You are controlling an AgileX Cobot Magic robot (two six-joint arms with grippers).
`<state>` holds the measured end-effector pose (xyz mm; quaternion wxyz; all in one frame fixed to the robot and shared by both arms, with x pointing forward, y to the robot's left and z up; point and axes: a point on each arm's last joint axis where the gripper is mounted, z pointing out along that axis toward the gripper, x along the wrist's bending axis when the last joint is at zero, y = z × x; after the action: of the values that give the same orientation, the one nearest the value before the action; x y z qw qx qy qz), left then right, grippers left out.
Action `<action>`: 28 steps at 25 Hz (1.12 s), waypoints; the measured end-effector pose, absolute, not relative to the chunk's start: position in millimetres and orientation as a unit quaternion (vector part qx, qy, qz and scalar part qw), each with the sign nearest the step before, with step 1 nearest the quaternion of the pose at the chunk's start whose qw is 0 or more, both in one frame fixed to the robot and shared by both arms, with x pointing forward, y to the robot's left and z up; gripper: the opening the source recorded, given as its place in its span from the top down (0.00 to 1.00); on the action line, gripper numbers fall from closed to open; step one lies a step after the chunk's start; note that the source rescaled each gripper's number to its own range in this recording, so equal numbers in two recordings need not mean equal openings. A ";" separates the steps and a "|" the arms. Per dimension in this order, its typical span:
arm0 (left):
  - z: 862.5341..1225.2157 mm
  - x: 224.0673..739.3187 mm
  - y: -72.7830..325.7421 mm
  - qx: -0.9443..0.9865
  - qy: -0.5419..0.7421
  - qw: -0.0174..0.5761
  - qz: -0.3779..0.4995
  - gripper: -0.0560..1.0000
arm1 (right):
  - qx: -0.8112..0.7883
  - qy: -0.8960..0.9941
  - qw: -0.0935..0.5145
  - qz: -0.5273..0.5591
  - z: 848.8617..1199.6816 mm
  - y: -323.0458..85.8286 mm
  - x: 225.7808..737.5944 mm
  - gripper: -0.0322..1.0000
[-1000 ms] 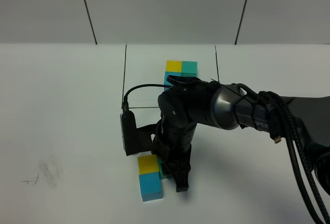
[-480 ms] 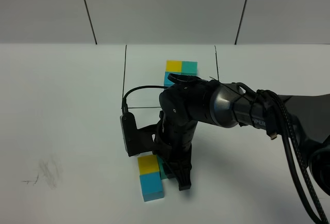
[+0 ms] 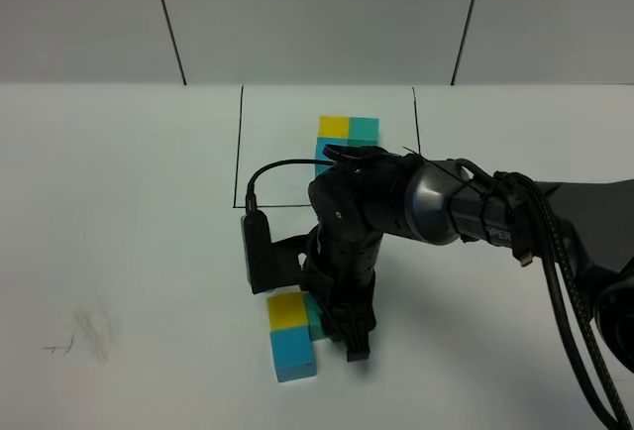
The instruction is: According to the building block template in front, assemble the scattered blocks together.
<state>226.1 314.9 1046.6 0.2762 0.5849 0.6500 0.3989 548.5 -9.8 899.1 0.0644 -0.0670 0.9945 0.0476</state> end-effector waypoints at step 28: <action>1046.6 226.1 314.9 0.584 0.651 0.277 0.399 0.31 | 0.592 0.728 0.337 -0.082 1122.3 -392.0 485.3 0.00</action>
<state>226.1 314.9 1046.6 0.2767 0.5841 0.6507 0.3985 485.3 -392.0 1122.3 0.3373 0.5918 0.7276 -0.0815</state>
